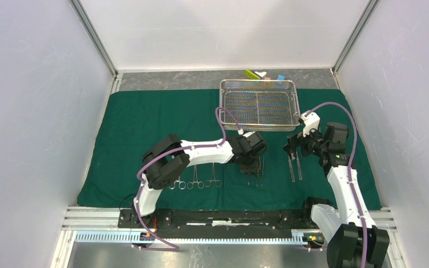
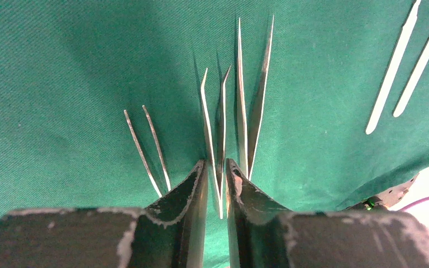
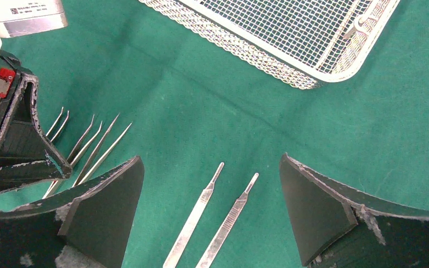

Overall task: Open and lay out the surgical kit
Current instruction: Place the medical item in the surgical kit.

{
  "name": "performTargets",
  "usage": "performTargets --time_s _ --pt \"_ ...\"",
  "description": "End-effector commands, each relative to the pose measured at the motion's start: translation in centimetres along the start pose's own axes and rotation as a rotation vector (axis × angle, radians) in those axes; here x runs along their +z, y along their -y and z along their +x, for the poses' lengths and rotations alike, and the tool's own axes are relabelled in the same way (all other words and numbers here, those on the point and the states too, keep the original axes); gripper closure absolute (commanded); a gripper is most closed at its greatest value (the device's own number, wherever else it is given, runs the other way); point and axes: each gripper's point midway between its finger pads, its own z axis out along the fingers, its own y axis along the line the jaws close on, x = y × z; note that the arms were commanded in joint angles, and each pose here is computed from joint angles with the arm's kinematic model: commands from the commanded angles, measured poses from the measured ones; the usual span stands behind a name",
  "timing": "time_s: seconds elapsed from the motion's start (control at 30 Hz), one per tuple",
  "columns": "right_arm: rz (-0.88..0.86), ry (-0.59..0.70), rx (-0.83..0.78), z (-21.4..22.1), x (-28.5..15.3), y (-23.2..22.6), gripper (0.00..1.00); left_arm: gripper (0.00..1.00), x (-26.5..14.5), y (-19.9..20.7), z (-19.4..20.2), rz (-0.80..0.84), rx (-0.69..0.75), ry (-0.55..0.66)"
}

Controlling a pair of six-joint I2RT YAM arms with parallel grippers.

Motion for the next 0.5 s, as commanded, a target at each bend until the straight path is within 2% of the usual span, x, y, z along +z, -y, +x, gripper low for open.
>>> performTargets --time_s 0.0,0.47 --pt "0.0 0.034 -0.017 -0.9 0.0 0.2 0.02 0.73 -0.8 -0.8 -0.6 -0.031 -0.025 0.037" --pt "0.0 0.037 -0.019 -1.1 -0.1 0.2 0.02 0.63 -2.6 0.1 -1.2 0.015 -0.026 0.075"
